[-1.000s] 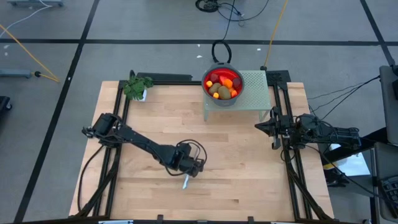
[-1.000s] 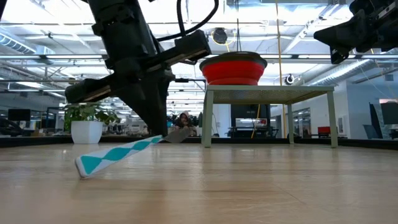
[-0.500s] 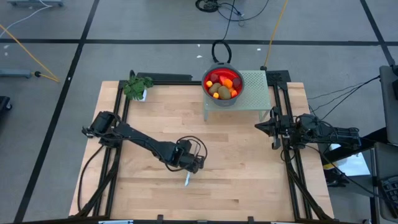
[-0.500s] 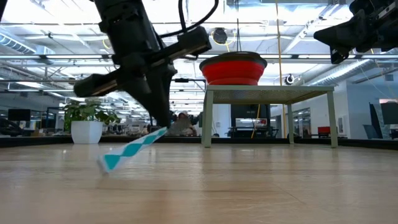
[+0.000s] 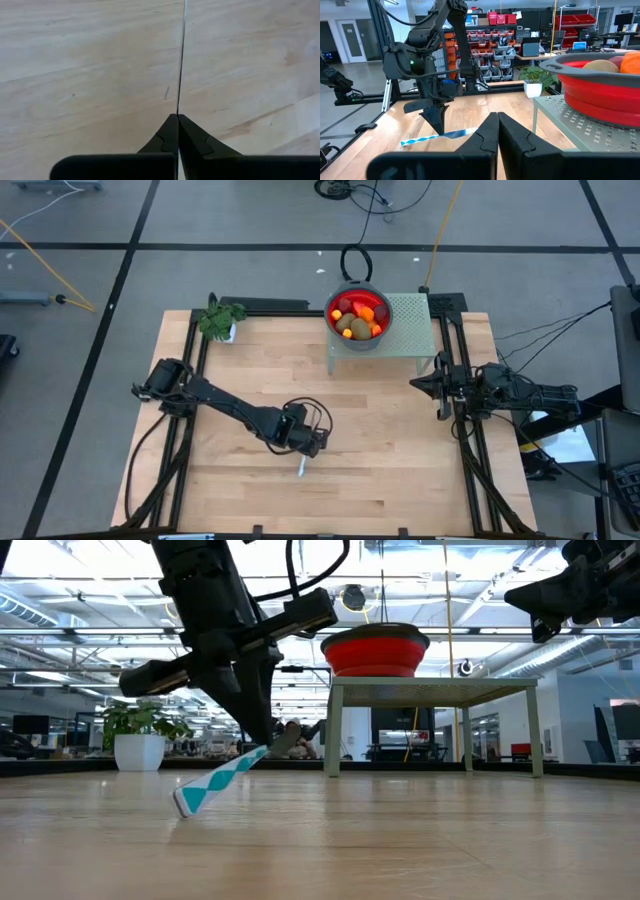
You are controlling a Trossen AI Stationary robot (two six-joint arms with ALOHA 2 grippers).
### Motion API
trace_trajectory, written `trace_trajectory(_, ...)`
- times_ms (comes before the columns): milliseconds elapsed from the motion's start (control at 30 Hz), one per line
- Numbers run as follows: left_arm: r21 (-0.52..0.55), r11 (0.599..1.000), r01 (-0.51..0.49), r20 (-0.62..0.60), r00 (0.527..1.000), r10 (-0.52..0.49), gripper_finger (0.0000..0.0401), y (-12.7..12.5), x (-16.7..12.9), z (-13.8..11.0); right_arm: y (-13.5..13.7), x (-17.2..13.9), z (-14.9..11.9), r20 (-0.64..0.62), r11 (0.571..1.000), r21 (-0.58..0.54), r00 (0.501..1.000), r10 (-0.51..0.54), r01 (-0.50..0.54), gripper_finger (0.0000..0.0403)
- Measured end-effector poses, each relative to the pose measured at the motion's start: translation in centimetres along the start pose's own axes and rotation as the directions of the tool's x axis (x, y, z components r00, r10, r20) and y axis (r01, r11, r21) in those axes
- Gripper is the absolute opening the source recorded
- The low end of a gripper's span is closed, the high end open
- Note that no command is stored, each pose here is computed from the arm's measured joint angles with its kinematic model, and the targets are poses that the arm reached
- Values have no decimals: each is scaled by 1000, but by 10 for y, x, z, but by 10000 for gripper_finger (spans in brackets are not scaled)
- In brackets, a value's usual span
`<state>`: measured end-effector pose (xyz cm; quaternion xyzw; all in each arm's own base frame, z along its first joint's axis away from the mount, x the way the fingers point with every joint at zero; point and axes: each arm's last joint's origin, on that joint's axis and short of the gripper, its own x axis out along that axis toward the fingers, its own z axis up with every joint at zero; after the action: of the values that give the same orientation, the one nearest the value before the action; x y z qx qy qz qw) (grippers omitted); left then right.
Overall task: Pick & Place Fruit
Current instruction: Put the white table knife on the shelf
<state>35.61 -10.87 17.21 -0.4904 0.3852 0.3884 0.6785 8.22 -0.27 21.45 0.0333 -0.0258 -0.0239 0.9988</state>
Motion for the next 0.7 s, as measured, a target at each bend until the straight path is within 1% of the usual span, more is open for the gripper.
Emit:
trace_trajectory(267, -4, 1000, -27, -2, 1000, 27, 0, 8, 7, 3, 0, 0, 0, 0, 1000, 0, 1000, 0, 0, 0)
trace_trajectory(467, -1, 999, -33, 0, 999, 33, 0, 8, 12, 4, 0, 0, 0, 0, 1000, 0, 1000, 0, 0, 0)
trace_trajectory(700, 10, 999, -52, -38, 998, 52, 0, 9, 21, 4, 0, 0, 1, 10, 1000, 0, 1000, 0, 0, 0)
